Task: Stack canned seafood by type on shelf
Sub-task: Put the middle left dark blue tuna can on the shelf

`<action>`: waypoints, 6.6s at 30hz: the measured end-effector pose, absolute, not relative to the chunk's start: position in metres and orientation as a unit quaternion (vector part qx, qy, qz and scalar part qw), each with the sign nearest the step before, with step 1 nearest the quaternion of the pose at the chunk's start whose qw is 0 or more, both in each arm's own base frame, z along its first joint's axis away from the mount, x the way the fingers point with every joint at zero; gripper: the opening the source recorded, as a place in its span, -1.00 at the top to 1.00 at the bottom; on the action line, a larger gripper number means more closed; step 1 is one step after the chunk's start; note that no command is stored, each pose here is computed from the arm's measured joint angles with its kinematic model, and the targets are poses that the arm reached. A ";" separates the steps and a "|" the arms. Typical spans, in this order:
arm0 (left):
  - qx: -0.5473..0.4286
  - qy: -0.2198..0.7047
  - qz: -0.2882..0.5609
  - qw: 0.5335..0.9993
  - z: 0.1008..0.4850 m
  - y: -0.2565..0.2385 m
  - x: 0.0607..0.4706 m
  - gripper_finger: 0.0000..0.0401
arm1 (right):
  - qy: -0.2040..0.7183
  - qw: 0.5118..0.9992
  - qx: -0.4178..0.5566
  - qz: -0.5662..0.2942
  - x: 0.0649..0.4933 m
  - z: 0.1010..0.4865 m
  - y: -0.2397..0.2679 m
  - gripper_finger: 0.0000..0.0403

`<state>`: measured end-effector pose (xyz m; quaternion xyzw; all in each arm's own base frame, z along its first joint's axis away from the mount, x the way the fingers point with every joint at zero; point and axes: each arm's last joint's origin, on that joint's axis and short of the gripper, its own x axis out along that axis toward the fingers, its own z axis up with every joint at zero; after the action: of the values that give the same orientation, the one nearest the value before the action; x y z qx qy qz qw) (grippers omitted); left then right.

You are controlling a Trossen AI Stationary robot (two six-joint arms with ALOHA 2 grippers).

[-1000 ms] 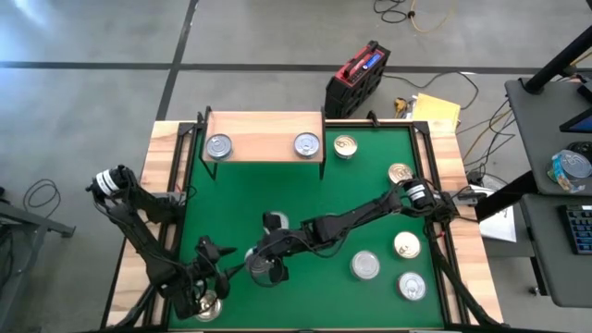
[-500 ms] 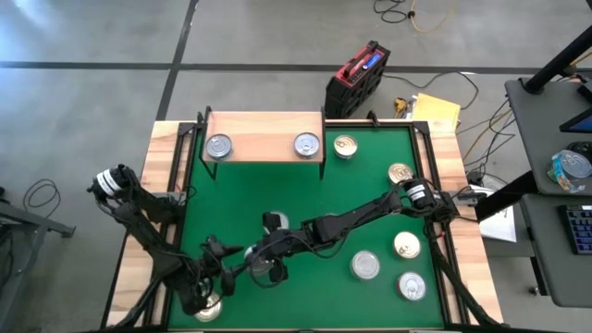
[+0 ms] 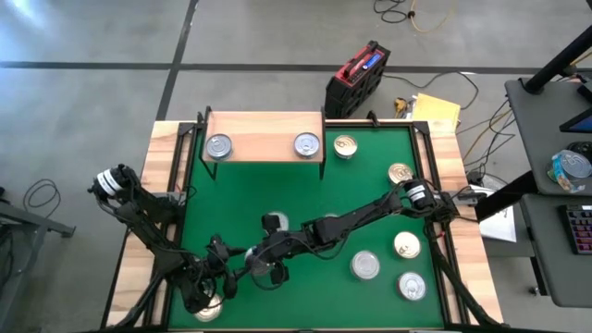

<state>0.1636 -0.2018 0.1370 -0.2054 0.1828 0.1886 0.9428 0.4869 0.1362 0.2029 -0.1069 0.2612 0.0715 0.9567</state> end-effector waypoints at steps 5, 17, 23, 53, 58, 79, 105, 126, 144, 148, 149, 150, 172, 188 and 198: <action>-0.229 0.163 0.165 0.946 0.128 -0.198 0.162 -0.31 | 0.252 0.958 -0.112 0.074 0.487 0.204 0.138 0.96; -0.220 0.118 0.109 0.962 0.123 -0.190 0.159 -0.20 | 0.240 0.960 -0.120 0.079 0.488 0.206 0.141 0.96; -0.206 0.119 0.106 0.966 0.124 -0.192 0.160 0.09 | 0.237 0.960 -0.126 0.080 0.488 0.207 0.141 0.96; -0.174 0.125 0.108 0.971 0.124 -0.192 0.161 0.30 | 0.344 0.930 -0.024 0.129 0.457 0.222 0.124 0.28; -0.165 0.128 0.107 0.972 0.124 -0.193 0.161 0.32 | 0.335 0.937 0.014 0.097 0.458 0.209 0.115 -0.15; -0.157 0.130 0.109 0.973 0.124 -0.192 0.160 0.30 | 0.286 0.947 0.037 0.142 0.477 0.177 0.112 -0.29; -0.077 0.099 0.103 0.987 0.155 -0.188 0.158 0.06 | 0.327 0.934 0.094 0.106 0.455 0.226 0.086 0.33; 0.220 0.073 0.227 0.946 0.205 -0.192 0.162 0.07 | 0.290 0.890 0.350 -0.016 0.407 0.315 -0.065 0.33; 0.298 0.090 0.275 0.910 0.205 -0.189 0.160 0.07 | 0.196 0.913 0.354 -0.058 0.423 0.355 -0.154 0.33; 0.310 0.092 0.269 0.907 0.205 -0.191 0.158 0.07 | 0.218 0.908 0.351 -0.066 0.432 0.352 -0.166 0.33; 0.310 0.091 0.267 0.908 0.206 -0.192 0.157 0.07 | 0.224 0.907 0.350 -0.065 0.434 0.351 -0.168 0.33; 0.308 0.090 0.266 0.909 0.208 -0.193 0.157 0.07 | 0.232 0.904 0.353 -0.064 0.437 0.348 -0.171 0.33; 0.292 0.057 0.146 0.943 0.254 -0.234 0.140 0.07 | 0.275 0.876 0.391 -0.066 0.450 0.322 -0.208 0.33; 0.270 0.059 0.176 0.945 0.238 -0.226 0.139 0.07 | 0.282 0.861 0.416 -0.082 0.447 0.316 -0.214 0.33; 0.281 0.063 0.210 0.935 0.237 -0.224 0.138 0.06 | 0.298 0.859 0.406 -0.095 0.446 0.307 -0.215 0.33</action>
<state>0.1377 -0.2243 0.2372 0.2806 0.0628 0.2097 0.9345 0.4461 -0.2146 0.3067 0.4058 0.2976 -0.0949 0.8589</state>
